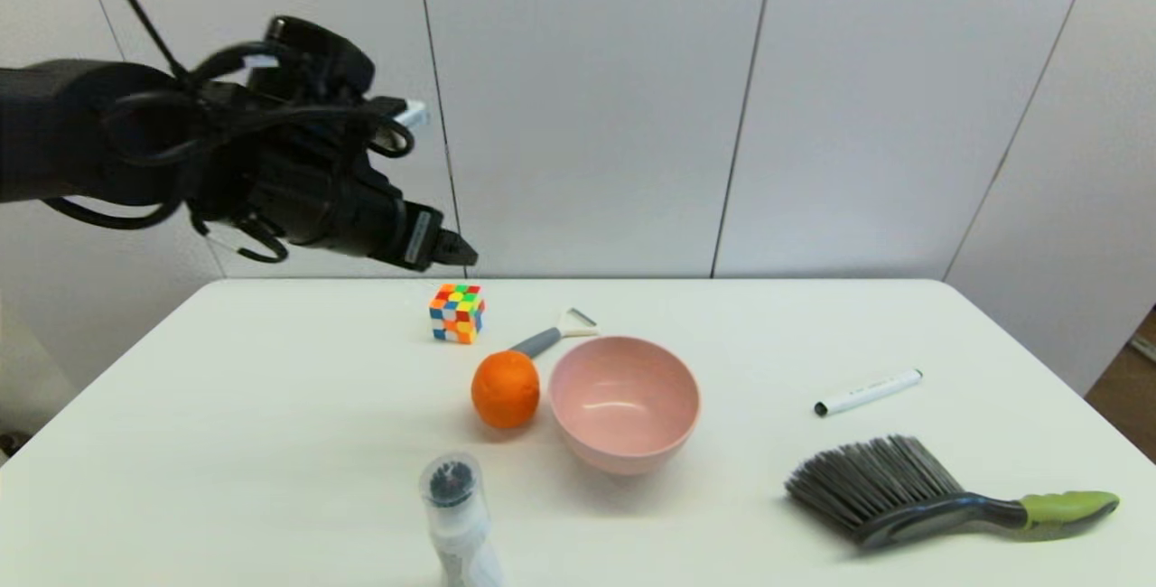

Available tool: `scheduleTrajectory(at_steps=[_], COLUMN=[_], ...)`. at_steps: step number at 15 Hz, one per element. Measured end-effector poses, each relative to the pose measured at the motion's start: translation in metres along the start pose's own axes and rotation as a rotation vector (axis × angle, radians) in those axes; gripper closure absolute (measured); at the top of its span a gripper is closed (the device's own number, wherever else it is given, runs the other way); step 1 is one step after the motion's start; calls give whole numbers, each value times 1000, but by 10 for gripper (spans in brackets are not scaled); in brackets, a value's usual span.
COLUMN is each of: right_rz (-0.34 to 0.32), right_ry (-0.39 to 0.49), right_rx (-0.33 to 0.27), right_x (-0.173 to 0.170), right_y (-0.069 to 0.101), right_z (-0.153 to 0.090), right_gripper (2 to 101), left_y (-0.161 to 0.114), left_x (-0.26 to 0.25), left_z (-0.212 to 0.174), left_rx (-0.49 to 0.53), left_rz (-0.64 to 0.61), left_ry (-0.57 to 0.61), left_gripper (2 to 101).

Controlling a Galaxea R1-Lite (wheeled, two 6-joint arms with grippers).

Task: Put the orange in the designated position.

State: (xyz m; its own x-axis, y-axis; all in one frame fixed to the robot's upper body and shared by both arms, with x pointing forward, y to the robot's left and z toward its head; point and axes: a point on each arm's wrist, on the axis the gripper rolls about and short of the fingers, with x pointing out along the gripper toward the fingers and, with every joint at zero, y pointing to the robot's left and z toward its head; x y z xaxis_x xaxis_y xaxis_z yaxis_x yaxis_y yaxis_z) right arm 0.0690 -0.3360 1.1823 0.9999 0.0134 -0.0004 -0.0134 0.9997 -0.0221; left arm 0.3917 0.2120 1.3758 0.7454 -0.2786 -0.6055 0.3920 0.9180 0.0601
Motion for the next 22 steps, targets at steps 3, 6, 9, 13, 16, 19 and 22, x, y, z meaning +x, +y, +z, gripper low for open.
scheduleTrajectory(at_steps=[3,6,9,13,16,19,22], right_rz=[0,0,0,0,0,0,0], right_ry=[0,0,0,0,0,0,0], right_rx=[-1,0,0,0,0,0,0], right_x=[0,0,0,0,0,0,0], right_y=[0,0,0,0,0,0,0], right_z=[0,0,0,0,0,0,0], right_gripper=[50,50,50,50,50,50,50], left_y=[30,50,53,44,38,31,20], left_x=[-49,-101,-142,-180,-209,-225,-237], left_z=[1,-2,-12,-33,-48,-72,-102], left_rx=[-65,-115,-134,-149,-189,-190,-142], left_rz=[89,180,227,227,239,251,231], left_ry=[-97,-225,-360,-524,-652,-698,-745], left_gripper=[69,63,61,60,60,60,58])
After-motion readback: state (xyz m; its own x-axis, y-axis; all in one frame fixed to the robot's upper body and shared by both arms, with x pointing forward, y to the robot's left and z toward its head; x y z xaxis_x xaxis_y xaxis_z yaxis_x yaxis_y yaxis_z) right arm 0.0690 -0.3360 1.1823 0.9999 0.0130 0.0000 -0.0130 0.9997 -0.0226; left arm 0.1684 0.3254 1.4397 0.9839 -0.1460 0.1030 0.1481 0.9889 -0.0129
